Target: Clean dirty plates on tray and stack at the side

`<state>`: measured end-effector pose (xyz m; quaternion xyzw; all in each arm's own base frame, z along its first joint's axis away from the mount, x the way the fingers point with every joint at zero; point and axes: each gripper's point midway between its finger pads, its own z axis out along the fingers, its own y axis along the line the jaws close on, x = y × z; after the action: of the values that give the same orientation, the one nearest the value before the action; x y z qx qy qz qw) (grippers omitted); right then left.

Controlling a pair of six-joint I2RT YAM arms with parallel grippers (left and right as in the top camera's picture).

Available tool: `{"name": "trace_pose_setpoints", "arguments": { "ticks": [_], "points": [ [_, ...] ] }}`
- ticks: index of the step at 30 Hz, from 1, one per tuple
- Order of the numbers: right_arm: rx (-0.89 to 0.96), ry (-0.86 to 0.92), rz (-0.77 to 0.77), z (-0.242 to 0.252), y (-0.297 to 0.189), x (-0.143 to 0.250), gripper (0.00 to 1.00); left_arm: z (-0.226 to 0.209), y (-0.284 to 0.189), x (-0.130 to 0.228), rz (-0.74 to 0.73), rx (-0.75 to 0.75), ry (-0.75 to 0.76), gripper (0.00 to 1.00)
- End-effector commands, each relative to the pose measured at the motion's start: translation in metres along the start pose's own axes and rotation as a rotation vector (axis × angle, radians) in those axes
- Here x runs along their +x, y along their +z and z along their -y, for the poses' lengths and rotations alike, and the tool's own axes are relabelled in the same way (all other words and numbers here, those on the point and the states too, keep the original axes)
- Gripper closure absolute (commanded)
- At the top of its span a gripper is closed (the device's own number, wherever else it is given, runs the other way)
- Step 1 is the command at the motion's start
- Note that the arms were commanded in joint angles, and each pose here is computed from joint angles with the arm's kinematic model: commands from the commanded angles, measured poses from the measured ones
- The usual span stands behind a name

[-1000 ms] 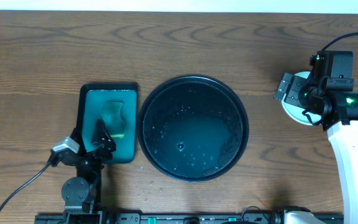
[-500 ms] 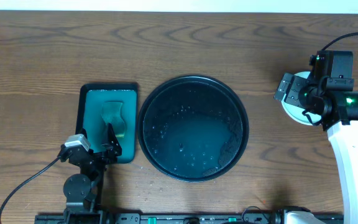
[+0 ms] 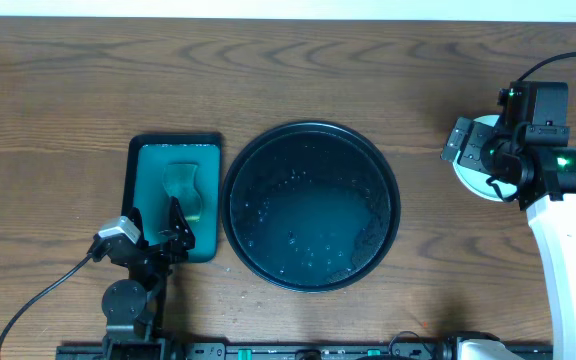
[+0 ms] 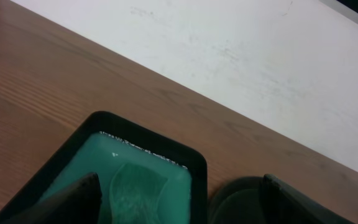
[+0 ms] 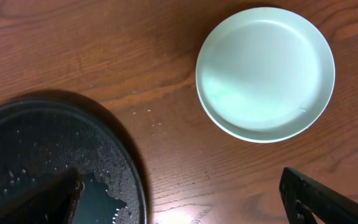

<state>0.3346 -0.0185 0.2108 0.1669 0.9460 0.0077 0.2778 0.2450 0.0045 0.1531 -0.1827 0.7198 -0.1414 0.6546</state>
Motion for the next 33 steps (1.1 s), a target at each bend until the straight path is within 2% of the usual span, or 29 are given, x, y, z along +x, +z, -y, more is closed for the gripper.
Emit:
{"name": "trace_pose_setpoints", "arguments": {
  "ticks": [1,27,33],
  "points": [
    [0.003,-0.017,0.009,-0.001,-0.002,-0.001,0.01,-0.012,0.0,0.013,-0.035,-0.05,-0.01,0.18],
    [0.003,-0.018,0.01,-0.001,-0.002,-0.001,0.01,-0.012,0.0,0.013,-0.035,-0.05,-0.01,0.18],
    [-0.024,-0.011,0.102,0.0,-0.034,-0.005,0.01,-0.012,0.0,0.013,-0.035,-0.05,-0.01,0.18]
  ]
}}
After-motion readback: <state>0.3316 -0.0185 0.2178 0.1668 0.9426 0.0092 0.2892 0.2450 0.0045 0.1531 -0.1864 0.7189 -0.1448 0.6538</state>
